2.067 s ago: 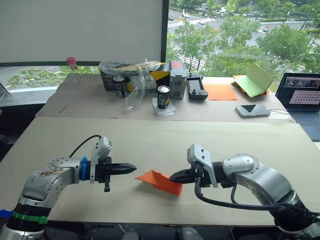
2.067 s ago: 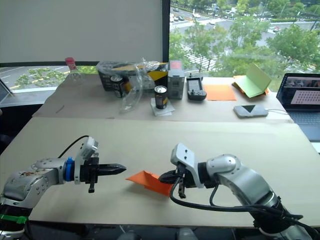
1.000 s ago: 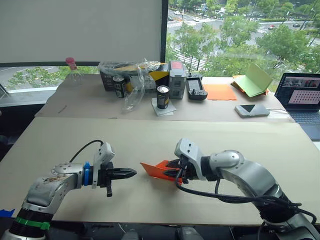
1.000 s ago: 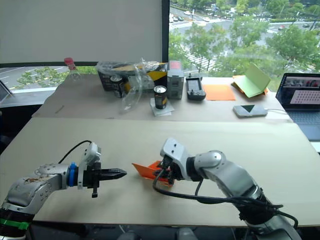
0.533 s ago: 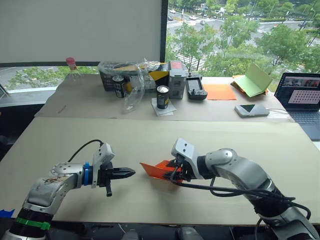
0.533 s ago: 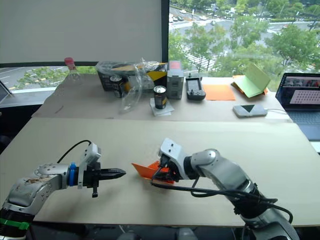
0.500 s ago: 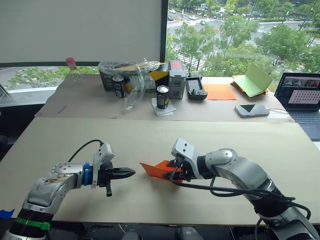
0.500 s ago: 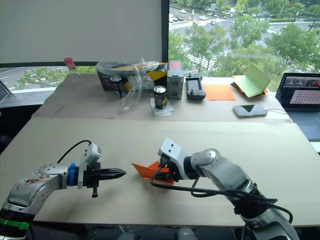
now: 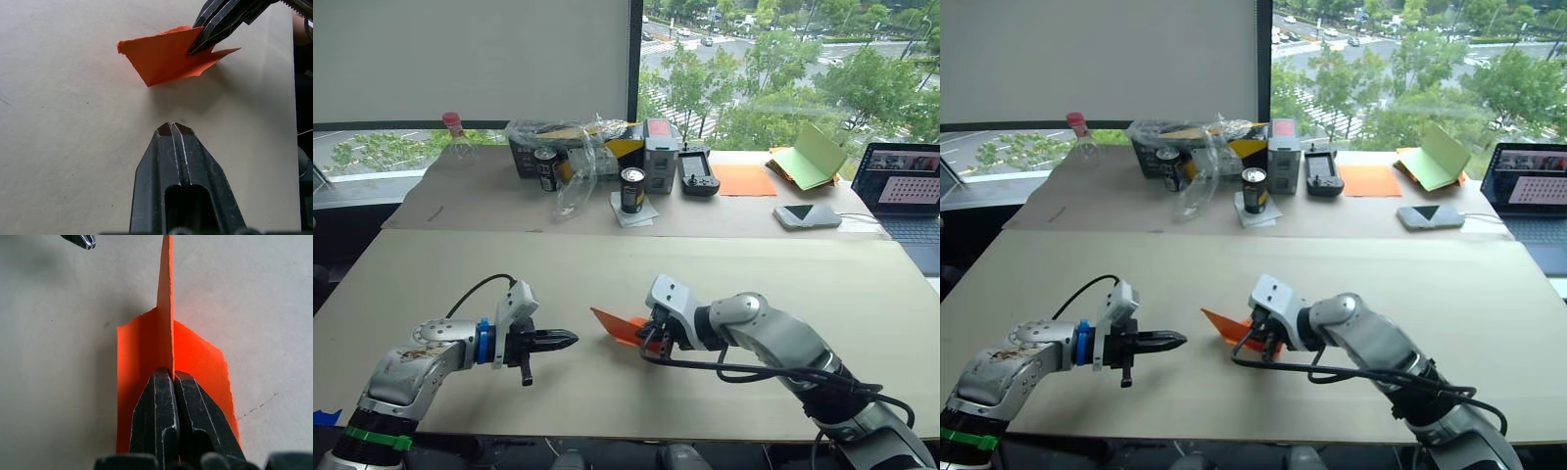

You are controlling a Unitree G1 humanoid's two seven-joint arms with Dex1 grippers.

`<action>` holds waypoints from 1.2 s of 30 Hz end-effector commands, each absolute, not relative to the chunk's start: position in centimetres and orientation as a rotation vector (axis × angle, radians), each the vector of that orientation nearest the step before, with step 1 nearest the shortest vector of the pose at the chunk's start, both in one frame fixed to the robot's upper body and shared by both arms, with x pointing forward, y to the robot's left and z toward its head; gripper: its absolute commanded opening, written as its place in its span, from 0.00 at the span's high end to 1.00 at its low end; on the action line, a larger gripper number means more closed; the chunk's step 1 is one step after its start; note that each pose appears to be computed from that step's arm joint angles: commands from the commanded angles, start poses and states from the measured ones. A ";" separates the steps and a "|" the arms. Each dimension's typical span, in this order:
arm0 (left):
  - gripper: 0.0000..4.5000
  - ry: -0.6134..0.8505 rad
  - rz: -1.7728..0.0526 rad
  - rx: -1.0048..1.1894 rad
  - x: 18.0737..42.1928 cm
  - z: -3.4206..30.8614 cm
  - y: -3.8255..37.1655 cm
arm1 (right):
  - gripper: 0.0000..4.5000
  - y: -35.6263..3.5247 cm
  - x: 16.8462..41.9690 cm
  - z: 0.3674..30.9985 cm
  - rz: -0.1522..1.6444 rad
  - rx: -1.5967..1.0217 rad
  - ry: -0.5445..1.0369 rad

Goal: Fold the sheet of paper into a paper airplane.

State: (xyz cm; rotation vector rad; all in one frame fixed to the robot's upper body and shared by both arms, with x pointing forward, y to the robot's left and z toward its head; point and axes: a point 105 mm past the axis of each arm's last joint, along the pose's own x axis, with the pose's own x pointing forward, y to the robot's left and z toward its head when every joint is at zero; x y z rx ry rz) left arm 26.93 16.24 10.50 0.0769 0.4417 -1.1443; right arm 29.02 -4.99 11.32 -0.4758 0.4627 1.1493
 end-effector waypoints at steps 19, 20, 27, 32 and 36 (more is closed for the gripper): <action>1.00 0.341 -1.193 0.088 28.2 11.2 14.1 | 1.00 -28.7 45.0 19.2 -0.017 -0.084 0.322; 1.00 0.341 -1.194 0.088 28.2 11.2 14.1 | 1.00 -28.9 45.0 19.0 -0.028 -0.092 0.325; 1.00 0.339 -1.179 0.090 28.0 10.9 14.1 | 1.00 -30.3 44.4 16.0 -0.066 -0.099 0.398; 1.00 0.338 -1.173 0.097 28.1 10.7 14.1 | 1.00 -30.5 44.3 15.5 -0.070 -0.066 0.403; 1.00 0.336 -1.167 0.102 28.3 10.7 14.1 | 0.72 -30.3 44.6 17.1 -0.050 -0.052 0.349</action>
